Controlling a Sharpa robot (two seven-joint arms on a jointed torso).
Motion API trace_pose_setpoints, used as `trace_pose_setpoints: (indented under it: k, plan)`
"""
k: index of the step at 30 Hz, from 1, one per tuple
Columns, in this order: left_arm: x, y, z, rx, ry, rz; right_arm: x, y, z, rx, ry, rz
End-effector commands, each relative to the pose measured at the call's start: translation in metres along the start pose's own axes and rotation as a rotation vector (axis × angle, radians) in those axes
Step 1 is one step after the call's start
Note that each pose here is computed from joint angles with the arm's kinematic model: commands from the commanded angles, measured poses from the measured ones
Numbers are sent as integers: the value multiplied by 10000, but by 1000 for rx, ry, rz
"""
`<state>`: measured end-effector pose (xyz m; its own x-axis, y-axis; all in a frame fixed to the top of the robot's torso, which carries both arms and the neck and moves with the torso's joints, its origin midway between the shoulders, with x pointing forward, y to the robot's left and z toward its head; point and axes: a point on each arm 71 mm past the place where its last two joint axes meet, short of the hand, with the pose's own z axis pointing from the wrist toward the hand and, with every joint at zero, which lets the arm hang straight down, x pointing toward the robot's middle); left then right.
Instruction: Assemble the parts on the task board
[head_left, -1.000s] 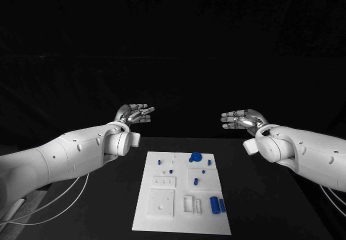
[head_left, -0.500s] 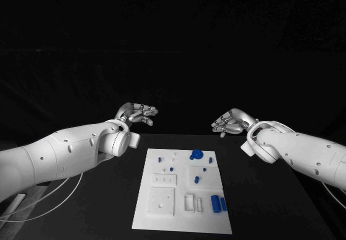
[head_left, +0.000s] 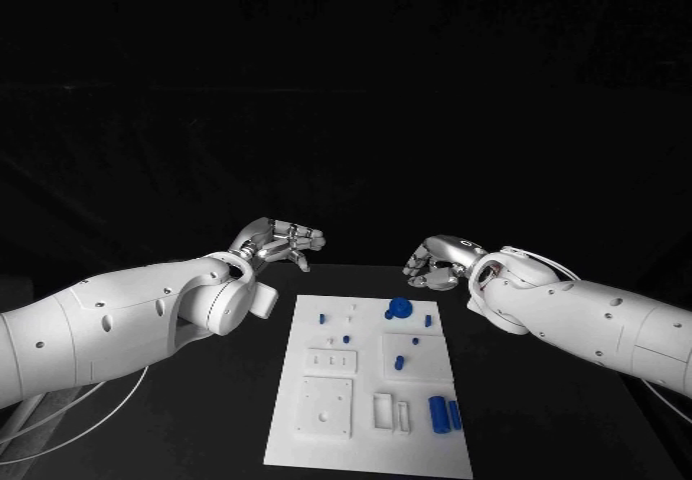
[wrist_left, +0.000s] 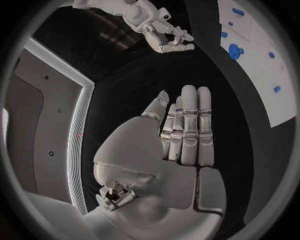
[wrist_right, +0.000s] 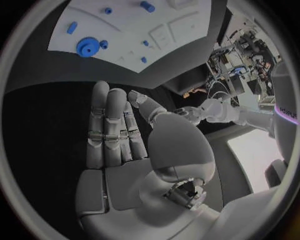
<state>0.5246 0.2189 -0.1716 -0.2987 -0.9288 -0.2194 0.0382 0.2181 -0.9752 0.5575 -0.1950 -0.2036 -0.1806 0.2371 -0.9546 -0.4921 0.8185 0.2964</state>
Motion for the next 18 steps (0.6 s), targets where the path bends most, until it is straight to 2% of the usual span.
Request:
trace_pose_setpoints:
  k: [1,5,11,18]
  plan:
    - [94,-58,-27,17,86,7,14,24,32,2,4,-169]
    - [176,-135,-67,40,133,-8,30,72,86,6,-16,-239]
    - [272,-221,-107,61,173,-21,89,96,131,14,-28,-298]
    - [315,-283,-131,75,193,-22,181,115,170,20,-31,-333]
